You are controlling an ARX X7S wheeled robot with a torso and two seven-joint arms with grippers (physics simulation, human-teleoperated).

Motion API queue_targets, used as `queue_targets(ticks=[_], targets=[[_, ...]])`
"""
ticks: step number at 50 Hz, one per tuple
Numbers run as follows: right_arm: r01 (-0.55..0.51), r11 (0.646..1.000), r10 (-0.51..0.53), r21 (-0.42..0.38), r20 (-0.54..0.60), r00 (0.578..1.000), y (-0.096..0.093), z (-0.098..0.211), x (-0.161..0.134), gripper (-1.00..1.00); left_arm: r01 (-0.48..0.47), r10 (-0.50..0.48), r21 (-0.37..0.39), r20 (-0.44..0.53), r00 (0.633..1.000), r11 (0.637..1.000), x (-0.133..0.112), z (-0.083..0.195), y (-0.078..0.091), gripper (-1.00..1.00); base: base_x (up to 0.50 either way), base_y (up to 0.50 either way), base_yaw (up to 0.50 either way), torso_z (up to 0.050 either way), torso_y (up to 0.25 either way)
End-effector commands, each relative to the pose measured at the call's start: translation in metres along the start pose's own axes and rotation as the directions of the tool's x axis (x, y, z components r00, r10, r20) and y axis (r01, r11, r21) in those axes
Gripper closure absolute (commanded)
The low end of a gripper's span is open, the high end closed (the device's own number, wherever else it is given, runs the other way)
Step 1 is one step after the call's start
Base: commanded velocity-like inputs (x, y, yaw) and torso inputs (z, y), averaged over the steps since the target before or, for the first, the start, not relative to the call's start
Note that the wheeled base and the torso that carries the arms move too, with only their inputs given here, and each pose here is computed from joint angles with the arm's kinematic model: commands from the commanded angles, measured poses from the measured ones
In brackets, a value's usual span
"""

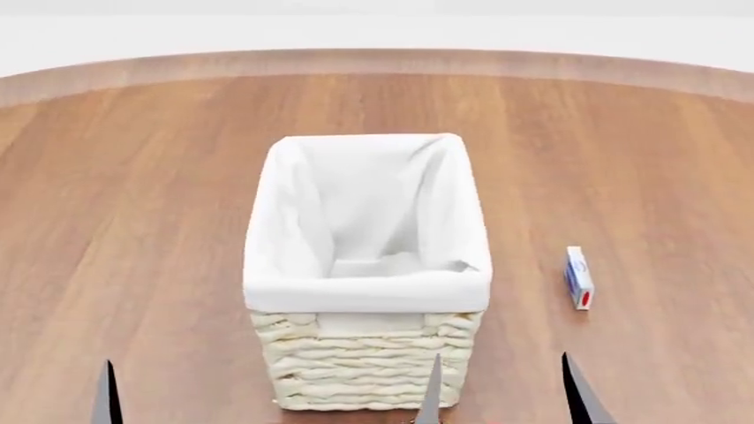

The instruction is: Pick up the alphabet soup and put it in the basket.

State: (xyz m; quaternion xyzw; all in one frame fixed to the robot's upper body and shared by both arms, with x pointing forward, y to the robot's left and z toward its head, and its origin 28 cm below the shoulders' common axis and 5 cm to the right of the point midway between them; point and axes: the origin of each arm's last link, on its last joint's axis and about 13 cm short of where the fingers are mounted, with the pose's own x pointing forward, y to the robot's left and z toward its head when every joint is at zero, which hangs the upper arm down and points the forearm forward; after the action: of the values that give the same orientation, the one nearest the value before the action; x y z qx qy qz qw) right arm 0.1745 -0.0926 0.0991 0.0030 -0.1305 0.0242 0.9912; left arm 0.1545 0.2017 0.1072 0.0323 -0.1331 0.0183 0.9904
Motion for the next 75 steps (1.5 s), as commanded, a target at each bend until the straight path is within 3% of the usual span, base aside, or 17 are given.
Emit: queue_targets(ticks=[1, 12, 14, 29, 32, 36, 40, 45, 49, 55, 61, 67, 75], targets=[[-0.005, 1.000, 0.005, -0.002, -0.007, 1.000, 0.000, 0.002, 0.001, -1.00, 0.002, -0.002, 0.000, -0.005, 1.000, 1.000, 0.000, -0.001, 0.000, -1.00, 0.00, 0.50, 0.00, 0.000, 0.000], [-0.005, 1.000, 0.005, -0.001, -0.007, 1.000, 0.000, -0.001, 0.001, -1.00, 0.000, 0.000, 0.002, -0.007, 1.000, 1.000, 0.001, -0.001, 0.000, -1.00, 0.00, 0.50, 0.00, 0.000, 0.000], [-0.014, 0.999, 0.014, 0.034, 0.005, 1.000, 0.000, -0.002, 0.000, -1.00, -0.001, 0.001, 0.000, -0.006, 1.000, 1.000, 0.001, -0.001, 0.000, -1.00, 0.00, 0.25, 0.00, 0.000, 0.000], [0.000, 1.000, 0.000, -0.016, -0.006, 1.000, 0.000, -0.003, 0.000, -1.00, -0.005, 0.005, 0.005, -0.012, 1.000, 1.000, 0.000, -0.003, 0.000, -1.00, 0.00, 0.07, 0.00, 0.000, 0.000], [-0.008, 1.000, 0.008, 0.027, 0.003, 1.000, -0.001, -0.001, -0.001, -1.00, -0.007, 0.007, 0.005, -0.010, 1.000, 1.000, 0.000, -0.002, 0.001, -1.00, 0.00, 0.33, 0.00, 0.000, 0.000], [-0.011, 1.000, 0.011, -0.007, 0.022, 1.000, -0.004, 0.007, -0.001, -1.00, -0.007, 0.007, 0.006, -0.017, 1.000, 1.000, 0.002, -0.005, 0.000, -1.00, 0.00, 0.00, 0.00, 0.000, 0.000], [-0.013, 0.999, 0.014, -0.051, 0.028, 1.000, -0.015, 0.018, -0.003, -1.00, -0.014, 0.014, 0.013, -0.026, 1.000, 1.000, 0.003, -0.008, 0.000, -1.00, 0.00, 0.00, 0.00, 0.000, 0.000], [-0.020, 1.000, 0.021, -0.023, 0.027, 0.999, -0.034, 0.026, -0.009, -1.00, -0.017, 0.018, 0.014, -0.032, 0.999, 1.000, 0.004, -0.011, 0.000, -1.00, 0.00, 0.00, 0.00, 0.000, 0.000], [0.012, 0.999, -0.011, -0.048, 0.017, 1.000, -0.052, 0.030, -0.015, -1.00, -0.018, 0.019, 0.017, -0.041, 0.999, 1.000, 0.005, -0.014, 0.000, -1.00, 0.00, 0.00, 0.00, 0.000, 0.000], [0.098, 0.985, -0.100, -0.145, -0.005, 0.995, -0.079, 0.035, -0.028, -1.00, -0.019, 0.020, 0.019, -0.051, 0.998, 1.000, 0.007, -0.017, -0.001, -1.00, 0.00, 0.00, 0.00, 0.000, 0.000], [0.127, 0.976, -0.135, -0.179, -0.036, 0.990, -0.102, 0.032, -0.043, -1.00, -0.015, 0.016, 0.021, -0.056, 0.998, 1.000, 0.007, -0.019, -0.002, -1.00, 0.00, 0.00, 0.00, 0.000, 0.000], [0.090, 0.988, -0.103, -0.122, -0.106, 0.989, -0.120, 0.030, -0.065, -1.00, -0.008, 0.009, 0.020, -0.062, 0.998, 1.000, 0.010, -0.021, -0.004, -1.00, 0.00, 0.00, 0.00, 0.000, 0.000], [0.075, 0.988, -0.098, -0.135, -0.170, 0.981, -0.132, 0.022, -0.100, -1.00, -0.003, 0.004, 0.020, -0.072, 0.997, 1.000, 0.012, -0.025, -0.005, -1.00, 0.00, 0.00, 0.00, 0.000, 0.000]])
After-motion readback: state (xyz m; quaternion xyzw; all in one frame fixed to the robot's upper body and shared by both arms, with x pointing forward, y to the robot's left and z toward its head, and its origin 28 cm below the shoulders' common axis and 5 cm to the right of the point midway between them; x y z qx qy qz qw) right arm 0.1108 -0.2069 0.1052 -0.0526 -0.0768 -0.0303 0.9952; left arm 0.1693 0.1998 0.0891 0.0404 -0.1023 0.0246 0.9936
